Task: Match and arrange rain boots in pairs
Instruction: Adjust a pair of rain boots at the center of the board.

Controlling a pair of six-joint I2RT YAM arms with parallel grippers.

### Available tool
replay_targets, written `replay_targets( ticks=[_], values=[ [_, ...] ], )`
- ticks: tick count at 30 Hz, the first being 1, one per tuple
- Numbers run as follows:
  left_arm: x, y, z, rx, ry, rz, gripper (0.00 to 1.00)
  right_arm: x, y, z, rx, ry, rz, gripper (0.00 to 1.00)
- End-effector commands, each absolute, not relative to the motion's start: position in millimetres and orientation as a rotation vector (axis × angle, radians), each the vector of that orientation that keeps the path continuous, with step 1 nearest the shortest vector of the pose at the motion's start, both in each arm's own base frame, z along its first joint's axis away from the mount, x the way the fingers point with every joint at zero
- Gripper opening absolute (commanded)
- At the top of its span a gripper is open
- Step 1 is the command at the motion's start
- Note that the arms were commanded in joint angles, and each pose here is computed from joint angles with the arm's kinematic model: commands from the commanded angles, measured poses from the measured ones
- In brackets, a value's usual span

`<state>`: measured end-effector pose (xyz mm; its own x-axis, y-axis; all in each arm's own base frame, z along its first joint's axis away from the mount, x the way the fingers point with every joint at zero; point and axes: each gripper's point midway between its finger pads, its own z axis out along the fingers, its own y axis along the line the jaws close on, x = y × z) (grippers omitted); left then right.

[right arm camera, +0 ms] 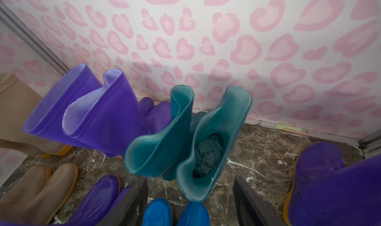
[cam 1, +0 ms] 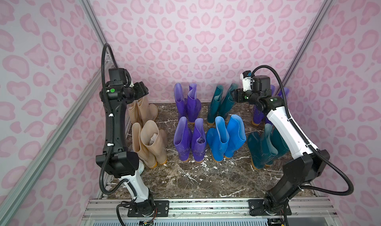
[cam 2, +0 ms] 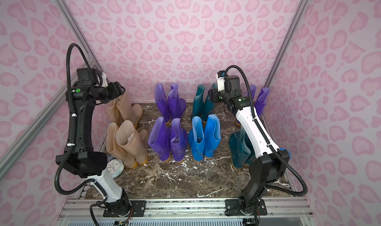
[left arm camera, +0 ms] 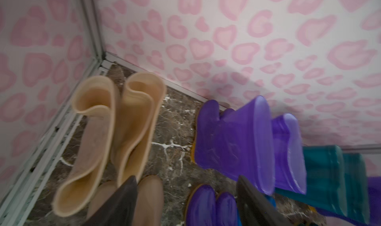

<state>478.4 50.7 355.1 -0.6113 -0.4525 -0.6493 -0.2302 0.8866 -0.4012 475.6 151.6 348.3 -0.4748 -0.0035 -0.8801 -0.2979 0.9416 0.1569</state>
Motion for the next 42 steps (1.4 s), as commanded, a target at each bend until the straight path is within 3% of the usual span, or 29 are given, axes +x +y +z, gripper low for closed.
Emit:
replay_targets(
  ticks=[1,10,15,20,23,27,30,42],
  values=[
    [485,57,343,-0.431,2.292,-0.357,0.81,477,160,357,-0.189,1.956,0.424,0.7],
    [505,106,310,-0.536,2.37,-0.087,0.8,473,158,329,-0.218,2.008,0.407,0.71],
    [519,87,264,-0.491,2.471,-0.249,0.76,477,155,327,-0.214,2.006,0.403,0.71],
    [529,75,255,-0.451,2.456,-0.351,0.73,479,158,327,-0.214,2.001,0.422,0.71],
    [532,76,248,-0.458,2.465,-0.352,0.6,479,160,330,-0.216,1.99,0.436,0.71],
    [534,75,238,-0.466,2.483,-0.368,0.17,477,160,334,-0.217,1.983,0.437,0.68],
    [535,75,240,-0.454,2.478,-0.365,0.02,475,158,338,-0.212,1.975,0.427,0.68],
    [553,3,283,-0.133,2.382,-0.483,0.02,469,157,347,-0.194,1.961,0.441,0.64]
  ],
)
